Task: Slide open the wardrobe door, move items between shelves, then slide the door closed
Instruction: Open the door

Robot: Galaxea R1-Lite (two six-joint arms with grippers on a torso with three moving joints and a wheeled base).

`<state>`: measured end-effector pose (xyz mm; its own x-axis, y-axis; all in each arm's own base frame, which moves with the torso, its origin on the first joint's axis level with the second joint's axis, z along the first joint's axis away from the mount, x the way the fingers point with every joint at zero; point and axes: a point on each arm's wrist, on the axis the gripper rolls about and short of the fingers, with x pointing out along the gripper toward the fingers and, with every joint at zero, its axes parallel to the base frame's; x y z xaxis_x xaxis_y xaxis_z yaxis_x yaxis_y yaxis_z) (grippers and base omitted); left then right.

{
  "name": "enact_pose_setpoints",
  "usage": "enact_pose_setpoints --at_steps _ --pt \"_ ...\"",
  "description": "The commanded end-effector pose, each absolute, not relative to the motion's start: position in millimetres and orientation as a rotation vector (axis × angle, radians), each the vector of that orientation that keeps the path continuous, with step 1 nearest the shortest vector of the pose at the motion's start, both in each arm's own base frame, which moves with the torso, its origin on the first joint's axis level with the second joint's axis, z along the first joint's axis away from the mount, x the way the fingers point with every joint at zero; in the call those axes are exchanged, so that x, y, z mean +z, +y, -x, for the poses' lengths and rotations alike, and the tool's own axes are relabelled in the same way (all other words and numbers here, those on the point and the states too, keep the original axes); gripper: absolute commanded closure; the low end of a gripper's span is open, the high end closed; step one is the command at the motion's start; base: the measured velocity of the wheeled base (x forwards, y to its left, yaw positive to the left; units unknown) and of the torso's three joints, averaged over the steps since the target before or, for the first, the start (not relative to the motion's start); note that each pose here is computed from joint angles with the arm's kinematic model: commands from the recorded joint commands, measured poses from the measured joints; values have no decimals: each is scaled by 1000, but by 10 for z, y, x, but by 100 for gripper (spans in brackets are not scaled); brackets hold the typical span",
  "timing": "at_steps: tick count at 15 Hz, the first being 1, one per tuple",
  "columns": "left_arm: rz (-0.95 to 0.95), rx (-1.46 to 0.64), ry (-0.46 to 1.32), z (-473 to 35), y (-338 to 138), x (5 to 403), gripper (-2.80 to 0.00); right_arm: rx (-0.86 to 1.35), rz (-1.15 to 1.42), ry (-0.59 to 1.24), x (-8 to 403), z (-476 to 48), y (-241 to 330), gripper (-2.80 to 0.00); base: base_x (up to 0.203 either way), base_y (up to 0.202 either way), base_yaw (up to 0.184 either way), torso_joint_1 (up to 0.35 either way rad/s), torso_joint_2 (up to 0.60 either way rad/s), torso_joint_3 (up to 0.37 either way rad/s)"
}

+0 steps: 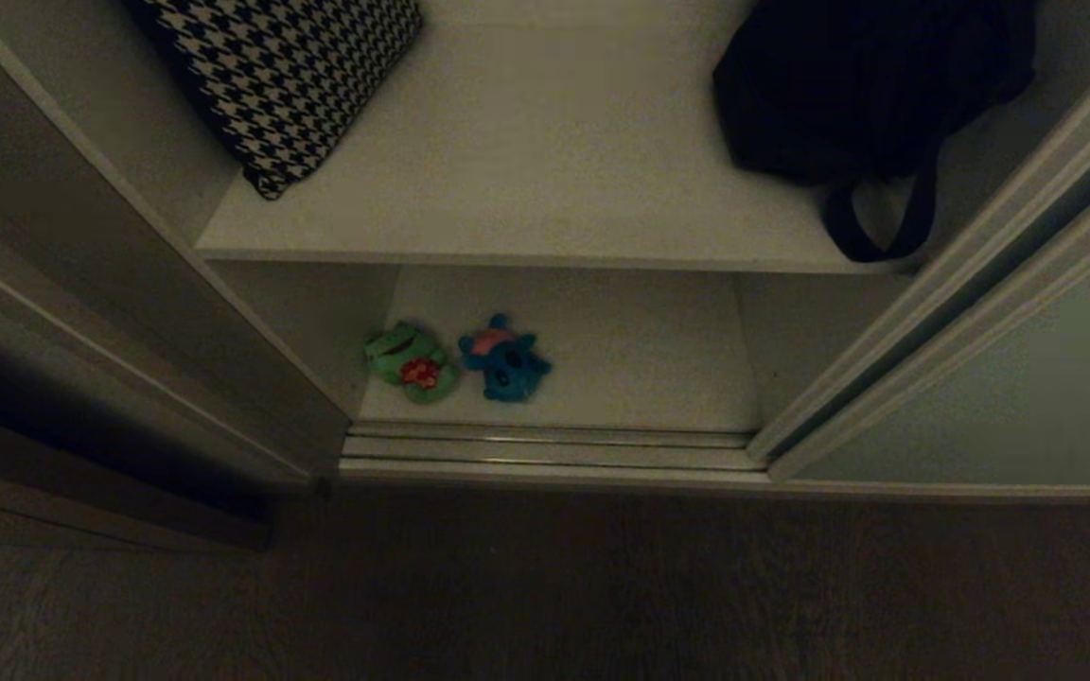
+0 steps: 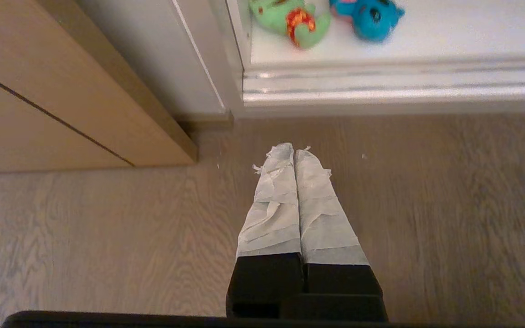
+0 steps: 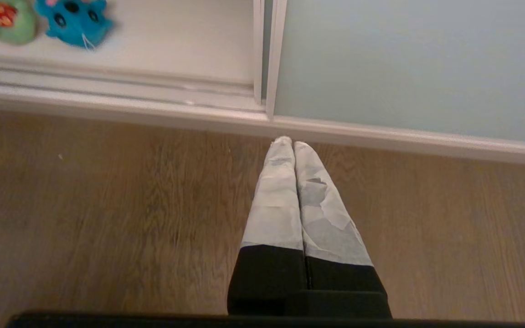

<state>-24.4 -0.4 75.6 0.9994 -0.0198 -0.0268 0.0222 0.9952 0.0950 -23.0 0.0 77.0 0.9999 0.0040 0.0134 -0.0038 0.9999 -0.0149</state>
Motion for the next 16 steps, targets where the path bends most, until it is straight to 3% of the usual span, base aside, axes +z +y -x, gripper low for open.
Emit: enact_pose_setpoints --at_steps 1,16 --pt "-96 -23 31 242 -4 756 0 4 15 -15 771 230 0 0 0 0 0 3 3 -203" --pt "-95 -21 31 242 -4 756 0 4 15 -14 770 230 0 0 0 0 0 3 3 -198"
